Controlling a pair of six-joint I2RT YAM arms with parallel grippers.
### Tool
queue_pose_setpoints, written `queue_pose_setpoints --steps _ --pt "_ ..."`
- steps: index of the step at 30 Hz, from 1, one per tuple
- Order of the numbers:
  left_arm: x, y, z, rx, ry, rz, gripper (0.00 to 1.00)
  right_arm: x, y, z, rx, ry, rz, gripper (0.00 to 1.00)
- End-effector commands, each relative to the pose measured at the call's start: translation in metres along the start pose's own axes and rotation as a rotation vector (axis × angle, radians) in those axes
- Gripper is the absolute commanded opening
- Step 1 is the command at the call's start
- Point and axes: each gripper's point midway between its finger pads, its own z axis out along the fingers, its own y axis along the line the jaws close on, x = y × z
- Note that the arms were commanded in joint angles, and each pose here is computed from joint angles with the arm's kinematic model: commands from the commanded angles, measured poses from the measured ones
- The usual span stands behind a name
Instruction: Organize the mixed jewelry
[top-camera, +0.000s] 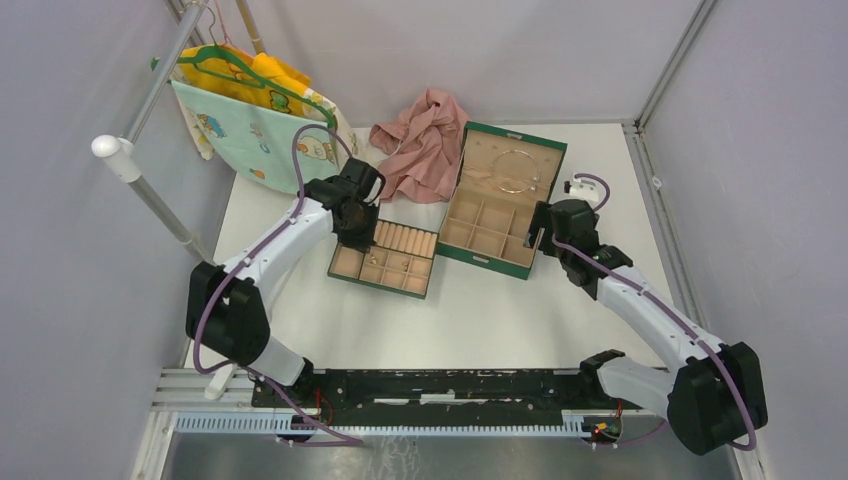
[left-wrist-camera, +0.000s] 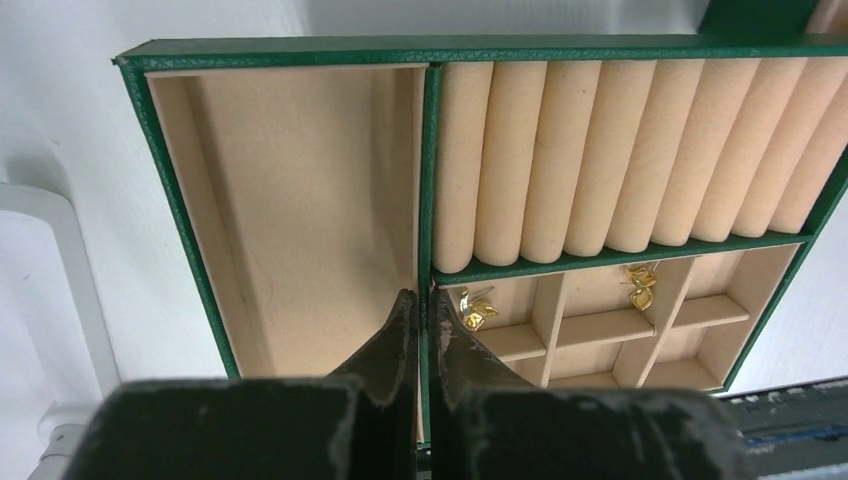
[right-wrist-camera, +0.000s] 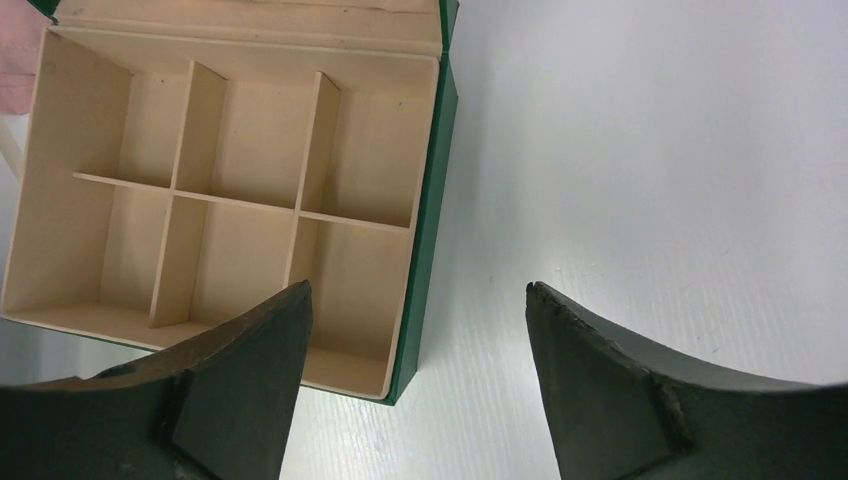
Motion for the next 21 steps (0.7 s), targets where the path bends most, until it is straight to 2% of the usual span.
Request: queue_pose_setpoints --steps 1,6,13,21 --pt "-0.034 -0.022 -0.035 0.122 -0.111 0.008 0.02 -0.014 -0.007 -0.008 0.026 -0.059 0.012 0.84" --pt "-0.047 -0.052 -0.039 0.176 -0.12 0.013 0.02 -0.025 -0.022 -0.017 0.088 -0.095 0.021 0.84" --pt "-0.067 -0.124 -0.033 0.237 -0.128 0.035 0.02 -0.046 -0.051 -0.037 0.177 -0.156 0.085 0.85" --pt "-0.099 -0.194 -0.016 0.319 -0.141 0.04 0.02 -0.046 -0.07 -0.047 0.22 -0.158 0.098 0.85"
